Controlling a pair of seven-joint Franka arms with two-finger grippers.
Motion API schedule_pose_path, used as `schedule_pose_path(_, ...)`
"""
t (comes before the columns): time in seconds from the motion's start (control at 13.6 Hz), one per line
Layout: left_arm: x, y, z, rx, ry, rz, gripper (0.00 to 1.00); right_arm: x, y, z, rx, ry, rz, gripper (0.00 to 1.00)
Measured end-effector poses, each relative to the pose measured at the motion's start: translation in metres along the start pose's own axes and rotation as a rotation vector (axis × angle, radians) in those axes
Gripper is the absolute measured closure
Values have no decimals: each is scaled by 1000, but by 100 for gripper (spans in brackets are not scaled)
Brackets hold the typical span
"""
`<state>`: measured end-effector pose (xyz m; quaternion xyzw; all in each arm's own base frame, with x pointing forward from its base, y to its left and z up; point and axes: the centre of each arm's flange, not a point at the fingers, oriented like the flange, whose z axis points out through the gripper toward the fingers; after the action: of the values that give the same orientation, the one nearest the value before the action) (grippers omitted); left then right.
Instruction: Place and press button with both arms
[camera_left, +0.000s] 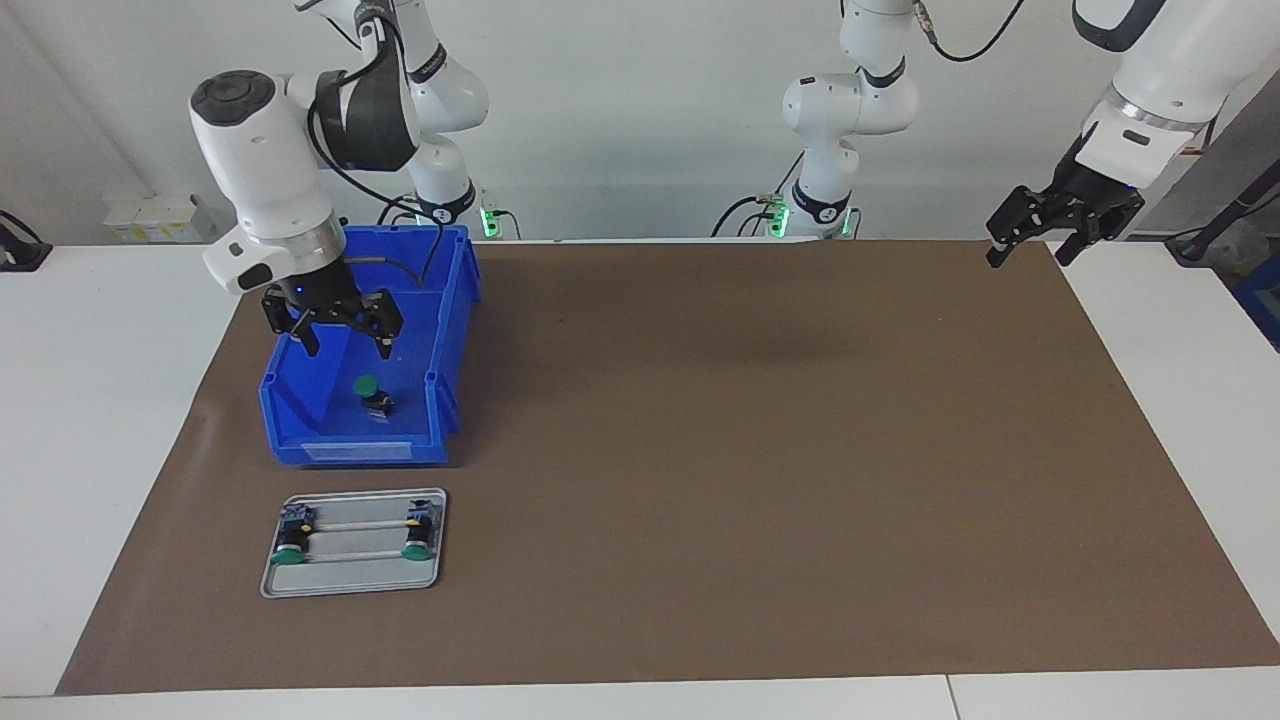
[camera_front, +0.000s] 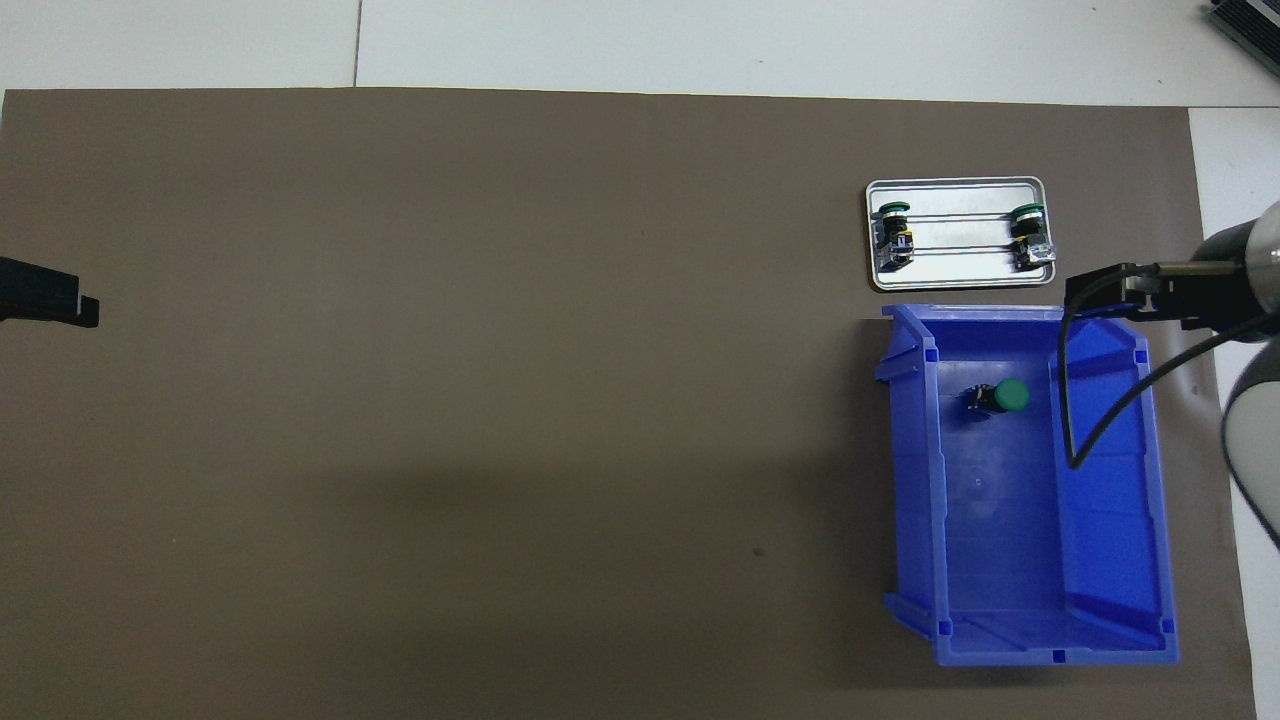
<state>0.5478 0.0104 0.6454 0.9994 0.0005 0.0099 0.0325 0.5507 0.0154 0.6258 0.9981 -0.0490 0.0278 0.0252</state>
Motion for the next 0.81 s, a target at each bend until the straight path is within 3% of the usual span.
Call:
schedule_pose_path(0.22,0,0,0,0,0,0,1,-9,12,-25,-4,-28,20,0)
schedule_pose_path(0.66,0,0,0,0,0,0,1,-14,14,-17,-3,-63,16,0)
schedule_pose_path(0.81,0,0,0,0,0,0,1,-16,16,-15,47,-90,7,0)
